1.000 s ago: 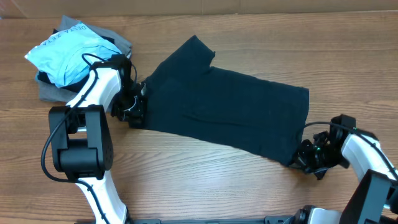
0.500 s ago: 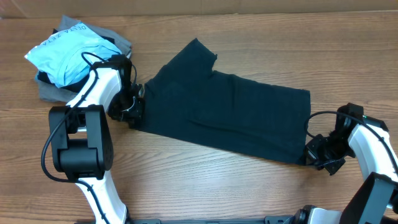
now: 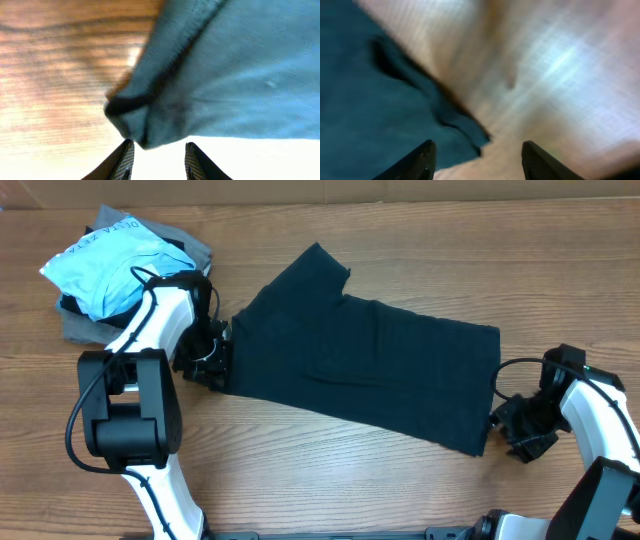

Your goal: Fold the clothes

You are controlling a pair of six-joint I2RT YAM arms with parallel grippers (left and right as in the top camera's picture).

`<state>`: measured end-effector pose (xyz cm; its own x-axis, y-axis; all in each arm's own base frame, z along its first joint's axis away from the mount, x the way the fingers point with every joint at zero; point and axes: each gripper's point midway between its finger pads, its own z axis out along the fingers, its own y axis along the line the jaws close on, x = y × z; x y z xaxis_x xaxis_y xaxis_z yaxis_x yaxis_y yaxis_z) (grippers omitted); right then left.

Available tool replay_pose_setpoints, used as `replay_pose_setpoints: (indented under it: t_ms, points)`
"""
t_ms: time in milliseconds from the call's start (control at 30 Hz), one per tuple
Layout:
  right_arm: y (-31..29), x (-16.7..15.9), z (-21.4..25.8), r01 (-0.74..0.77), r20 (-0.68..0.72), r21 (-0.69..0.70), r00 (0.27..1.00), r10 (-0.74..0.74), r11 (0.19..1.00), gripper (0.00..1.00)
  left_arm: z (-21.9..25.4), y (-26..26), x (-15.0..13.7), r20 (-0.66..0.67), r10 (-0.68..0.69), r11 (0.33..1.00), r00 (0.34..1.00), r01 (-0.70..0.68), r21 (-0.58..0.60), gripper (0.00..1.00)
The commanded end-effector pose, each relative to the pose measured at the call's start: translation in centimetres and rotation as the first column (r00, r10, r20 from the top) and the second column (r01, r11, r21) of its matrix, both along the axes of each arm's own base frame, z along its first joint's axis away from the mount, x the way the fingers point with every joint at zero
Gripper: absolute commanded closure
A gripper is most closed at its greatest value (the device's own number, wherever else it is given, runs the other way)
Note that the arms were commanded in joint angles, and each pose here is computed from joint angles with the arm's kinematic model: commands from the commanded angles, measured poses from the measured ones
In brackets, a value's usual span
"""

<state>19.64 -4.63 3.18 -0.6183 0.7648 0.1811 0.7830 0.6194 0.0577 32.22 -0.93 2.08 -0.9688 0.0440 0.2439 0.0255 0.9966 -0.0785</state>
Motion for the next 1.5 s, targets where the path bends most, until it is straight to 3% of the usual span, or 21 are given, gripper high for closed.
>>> replay_pose_setpoints:
  t_ms: [0, 100, 233, 333, 600, 700, 900, 1033, 1200, 1333, 1467]
  points:
    - [1.9, 2.8, 1.3, -0.125, 0.158, 0.124, 0.982, 0.105, 0.984, 0.42, 2.6, -1.1, 2.0, 0.058, 0.021, 0.997, 0.998, -0.016, -0.073, 0.63]
    - [3.6, 4.1, 2.0, -0.198, 0.261, 0.206, 0.955, 0.141, 0.958, 0.47, 5.2, -2.0, 3.4, 0.098, 0.018, 0.992, 0.995, -0.005, -0.127, 0.63]
    - [3.7, 4.1, 1.9, -0.196, 0.262, 0.215, 0.955, 0.137, 0.957, 0.55, 8.7, -3.1, 5.2, 0.174, 0.027, 0.982, 0.984, 0.006, -0.191, 0.61]
    - [3.9, 3.7, 1.0, -0.183, 0.255, 0.221, 0.959, 0.124, 0.958, 0.68, 10.4, -3.7, 6.2, 0.22, 0.029, 0.977, 0.975, 0.019, -0.213, 0.6]
    - [5.1, -0.2, -4.2, 0.053, 0.125, 0.251, 0.988, -0.087, 0.966, 0.92, 11.9, -5.6, 7.0, 0.264, 0.0, 0.969, 0.965, 0.065, -0.239, 0.61]
    - [3.6, -2.2, -6.0, 0.186, 0.031, 0.137, 0.981, -0.192, 0.973, 0.96, 11.9, -6.0, 6.9, 0.264, -0.01, 0.968, 0.964, 0.075, -0.238, 0.61]
    - [-3.1, -1.2, -4.6, 0.31, 0.048, -0.121, 0.951, -0.306, 0.943, 0.96, 11.9, -6.6, 6.8, 0.266, -0.024, 0.967, 0.964, 0.09, -0.239, 0.61]
    - [-4.3, 1.1, -1.8, 0.231, 0.092, -0.109, 0.971, -0.222, 0.967, 0.89, 11.9, -7.6, 7.5, 0.293, -0.02, 0.965, 0.956, 0.095, -0.243, 0.62]
    - [-3.2, 5.1, 2.8, 0.023, 0.231, -0.001, 0.973, -0.022, 1.0, 0.63, 12.3, -10.3, 9.9, 0.407, -0.06, 0.954, 0.912, 0.172, -0.244, 0.56]
    - [-1.5, 8.2, 8.1, -0.13, 0.408, 0.079, 0.909, 0.086, 0.988, 0.56, 13.6, -14.1, 12.7, 0.549, -0.087, 0.919, 0.831, 0.28, -0.279, 0.28]
    - [-0.2, 9.9, 12.3, -0.205, 0.537, 0.106, 0.835, 0.117, 0.973, 0.52, 14.1, -16.2, 16.1, 0.683, -0.129, 0.918, 0.719, 0.346, -0.191, 0.33]
